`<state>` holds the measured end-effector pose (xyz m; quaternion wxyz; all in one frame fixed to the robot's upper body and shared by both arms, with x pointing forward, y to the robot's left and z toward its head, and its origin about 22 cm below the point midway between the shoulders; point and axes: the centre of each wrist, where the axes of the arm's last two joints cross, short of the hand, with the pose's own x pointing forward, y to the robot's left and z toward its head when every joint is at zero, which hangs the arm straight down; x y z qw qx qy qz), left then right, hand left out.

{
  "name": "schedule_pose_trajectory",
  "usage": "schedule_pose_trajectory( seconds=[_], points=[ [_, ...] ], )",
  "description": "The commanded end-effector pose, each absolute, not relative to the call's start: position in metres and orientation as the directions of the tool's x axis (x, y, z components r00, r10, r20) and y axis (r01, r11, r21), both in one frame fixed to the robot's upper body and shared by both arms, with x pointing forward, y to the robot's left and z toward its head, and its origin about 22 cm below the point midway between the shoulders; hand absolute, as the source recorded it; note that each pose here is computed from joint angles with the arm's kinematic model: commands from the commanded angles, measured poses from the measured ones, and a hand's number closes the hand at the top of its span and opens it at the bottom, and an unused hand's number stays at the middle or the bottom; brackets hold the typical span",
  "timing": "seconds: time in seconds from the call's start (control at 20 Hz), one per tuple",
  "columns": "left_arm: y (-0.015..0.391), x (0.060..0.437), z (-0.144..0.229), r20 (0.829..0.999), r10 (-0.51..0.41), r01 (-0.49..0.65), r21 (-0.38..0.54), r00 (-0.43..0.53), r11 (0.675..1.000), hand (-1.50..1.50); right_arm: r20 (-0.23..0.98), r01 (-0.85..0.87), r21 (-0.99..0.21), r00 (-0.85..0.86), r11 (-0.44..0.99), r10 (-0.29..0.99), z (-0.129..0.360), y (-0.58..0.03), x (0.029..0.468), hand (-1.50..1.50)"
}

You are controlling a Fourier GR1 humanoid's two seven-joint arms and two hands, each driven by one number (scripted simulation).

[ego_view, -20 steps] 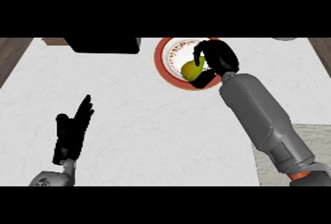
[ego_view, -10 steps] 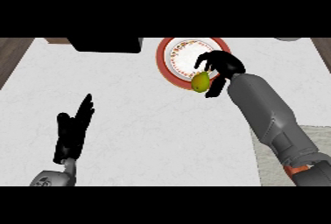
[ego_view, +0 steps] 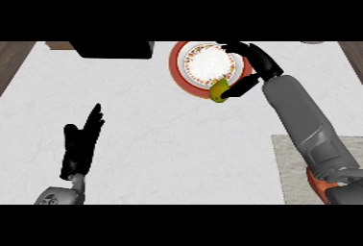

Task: Pick the pear from the placemat and place it in the plate

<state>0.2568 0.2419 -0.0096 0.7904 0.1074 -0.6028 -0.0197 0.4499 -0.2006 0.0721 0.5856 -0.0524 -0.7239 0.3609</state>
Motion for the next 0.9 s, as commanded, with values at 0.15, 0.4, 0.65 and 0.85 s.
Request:
schedule_pose_trajectory(
  seconds=[0.15, 0.4, 0.65, 0.85],
  points=[
    [0.24, 0.252, -0.021, 0.943, -0.186, -0.084, 0.216, 0.276, 0.973, 0.0, 0.94, -0.377, -0.318, -0.247, 0.87, 0.236, 0.067, -0.257, 0.446, -1.5],
    [0.241, 0.271, 0.002, 0.949, -0.18, -0.072, 0.205, 0.259, 0.976, 0.0, 0.945, -0.415, -0.303, -0.244, 0.858, 0.216, 0.062, -0.264, 0.445, -1.5],
    [0.243, 0.252, -0.004, 0.94, -0.178, -0.074, 0.208, 0.291, 0.975, 0.0, 0.95, -0.436, -0.274, -0.264, 0.857, 0.17, 0.04, -0.264, 0.436, -1.5],
    [0.263, 0.253, -0.008, 0.949, -0.182, -0.089, 0.211, 0.256, 0.974, 0.0, 0.939, -0.433, -0.308, -0.283, 0.847, 0.197, 0.041, -0.249, 0.439, -1.5]
  ],
)
